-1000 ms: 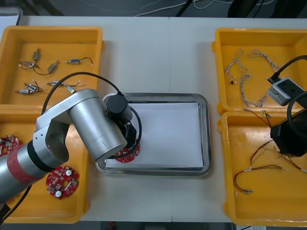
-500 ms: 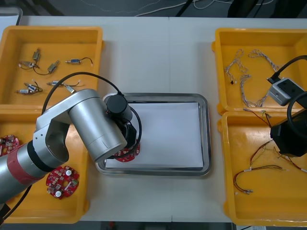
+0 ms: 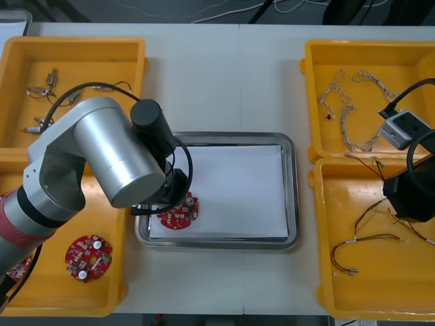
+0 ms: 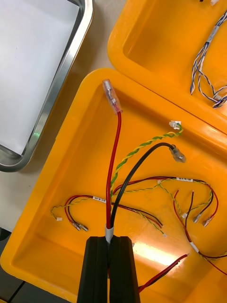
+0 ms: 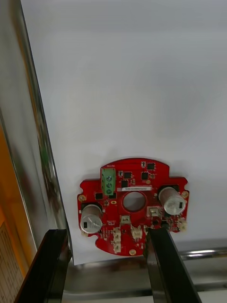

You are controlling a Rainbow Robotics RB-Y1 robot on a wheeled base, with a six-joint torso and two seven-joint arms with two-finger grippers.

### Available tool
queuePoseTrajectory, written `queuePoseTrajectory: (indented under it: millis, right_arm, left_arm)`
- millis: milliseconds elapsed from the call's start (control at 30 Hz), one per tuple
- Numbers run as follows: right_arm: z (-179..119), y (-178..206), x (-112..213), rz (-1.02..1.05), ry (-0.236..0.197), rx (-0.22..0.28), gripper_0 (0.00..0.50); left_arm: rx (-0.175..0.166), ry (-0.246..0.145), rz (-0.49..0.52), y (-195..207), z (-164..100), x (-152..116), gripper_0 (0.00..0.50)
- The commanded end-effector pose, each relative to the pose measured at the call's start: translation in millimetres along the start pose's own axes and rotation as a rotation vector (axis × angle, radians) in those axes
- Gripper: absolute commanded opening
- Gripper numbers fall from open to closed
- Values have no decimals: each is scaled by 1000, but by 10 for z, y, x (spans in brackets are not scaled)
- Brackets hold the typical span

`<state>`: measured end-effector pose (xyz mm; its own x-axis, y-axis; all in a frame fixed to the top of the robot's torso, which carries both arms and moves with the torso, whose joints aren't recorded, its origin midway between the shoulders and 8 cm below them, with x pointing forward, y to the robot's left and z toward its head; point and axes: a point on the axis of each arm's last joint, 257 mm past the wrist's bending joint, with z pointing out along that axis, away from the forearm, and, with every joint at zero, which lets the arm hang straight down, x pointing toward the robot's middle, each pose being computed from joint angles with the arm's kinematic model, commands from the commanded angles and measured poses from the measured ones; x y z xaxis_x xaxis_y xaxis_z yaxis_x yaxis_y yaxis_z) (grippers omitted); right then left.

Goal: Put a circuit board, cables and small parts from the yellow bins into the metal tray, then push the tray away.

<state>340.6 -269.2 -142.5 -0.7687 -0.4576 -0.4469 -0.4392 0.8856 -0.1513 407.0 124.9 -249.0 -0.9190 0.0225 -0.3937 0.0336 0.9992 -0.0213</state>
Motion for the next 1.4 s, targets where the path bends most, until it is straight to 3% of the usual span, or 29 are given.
queuePoseTrajectory:
  millis: [33,233,400,600,767,833,1100,1267,1400]
  right_arm:
    - [-83,-30,-40,-60,-8,34,0]
    - [-83,-30,-40,-60,-8,34,0]
    - [-83,-30,-40,-60,-8,34,0]
    - [-83,-30,-40,-60,-8,34,0]
    - [-83,-30,-40,-60,-8,34,0]
    - [-44,-13,12,-60,12,25,0]
    - [-84,47,46,-115,38,7,0]
    - [-66,230,-21,-213,37,-10,0]
    - [-44,384,-107,-301,34,-15,0]
  left_arm:
    - [43,-61,13,-17,-436,-318,485]
    - [83,-72,-20,35,-699,-438,500]
    - [75,-92,-47,259,-872,-542,500]
    - [-10,-127,-90,776,-1007,-672,500]
    - [-55,-154,-141,1115,-1109,-756,500]
    - [-64,-161,-163,1220,-1149,-790,500]
    - [-115,-147,-271,1707,-1176,-934,500]
    - [-178,-146,-278,2026,-1142,-1014,500]
    - [-197,-156,-266,2235,-1110,-1123,500]
